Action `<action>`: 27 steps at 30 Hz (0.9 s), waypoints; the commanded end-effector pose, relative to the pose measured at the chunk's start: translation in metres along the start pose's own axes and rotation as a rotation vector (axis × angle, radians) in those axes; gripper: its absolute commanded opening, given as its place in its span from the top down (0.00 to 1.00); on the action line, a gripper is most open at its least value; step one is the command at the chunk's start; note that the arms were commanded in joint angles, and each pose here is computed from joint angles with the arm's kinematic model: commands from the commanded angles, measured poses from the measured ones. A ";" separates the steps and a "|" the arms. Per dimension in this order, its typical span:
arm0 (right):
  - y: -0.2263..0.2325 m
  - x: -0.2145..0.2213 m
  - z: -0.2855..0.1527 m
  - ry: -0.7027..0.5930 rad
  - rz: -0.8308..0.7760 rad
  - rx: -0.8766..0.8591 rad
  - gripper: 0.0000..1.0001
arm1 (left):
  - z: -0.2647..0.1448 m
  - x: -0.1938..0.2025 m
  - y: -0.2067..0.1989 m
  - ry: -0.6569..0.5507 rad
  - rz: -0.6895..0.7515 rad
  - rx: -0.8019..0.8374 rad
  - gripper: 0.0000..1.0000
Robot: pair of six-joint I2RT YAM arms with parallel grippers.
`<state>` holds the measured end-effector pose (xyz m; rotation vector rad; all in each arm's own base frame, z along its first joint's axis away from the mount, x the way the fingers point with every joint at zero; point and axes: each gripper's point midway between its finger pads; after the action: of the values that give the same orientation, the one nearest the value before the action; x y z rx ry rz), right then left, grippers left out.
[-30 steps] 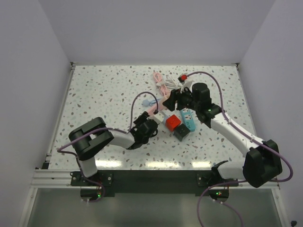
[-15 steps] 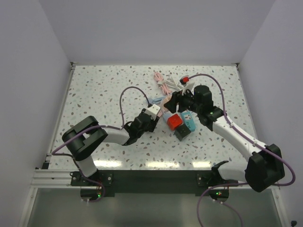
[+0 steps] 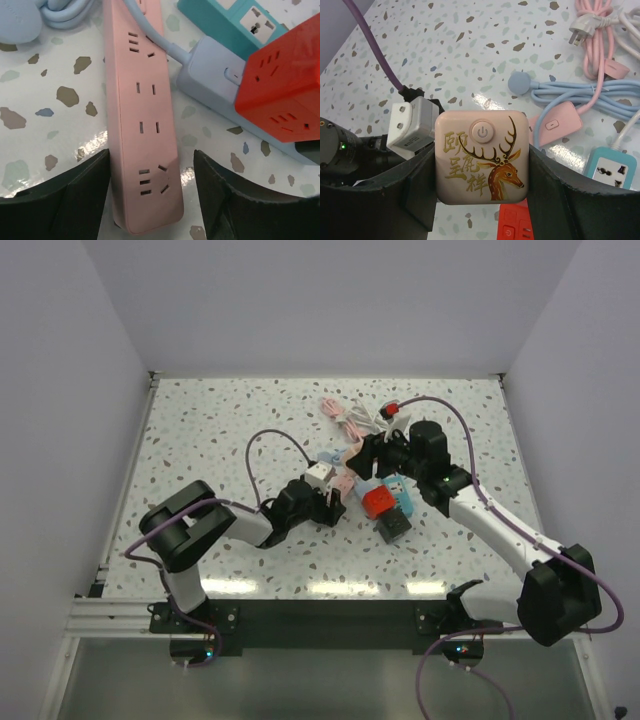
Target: Insert the plug
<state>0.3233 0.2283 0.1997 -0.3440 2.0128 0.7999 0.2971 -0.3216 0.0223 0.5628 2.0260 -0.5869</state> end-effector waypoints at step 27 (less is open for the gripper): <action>0.010 0.049 0.020 0.062 -0.141 -0.059 1.00 | -0.085 -0.078 0.026 -0.194 -0.036 0.021 0.00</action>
<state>0.2969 0.2470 0.1436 -0.5120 2.0933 0.7795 0.2913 -0.2764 0.1241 0.4744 1.8502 -0.6944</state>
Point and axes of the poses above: each gripper's point midway between its finger pads, its own z axis out along the fingers, its own y axis along the line the jaws close on, x = y × z, and after that the axes turned 5 degrees about z, right-handed
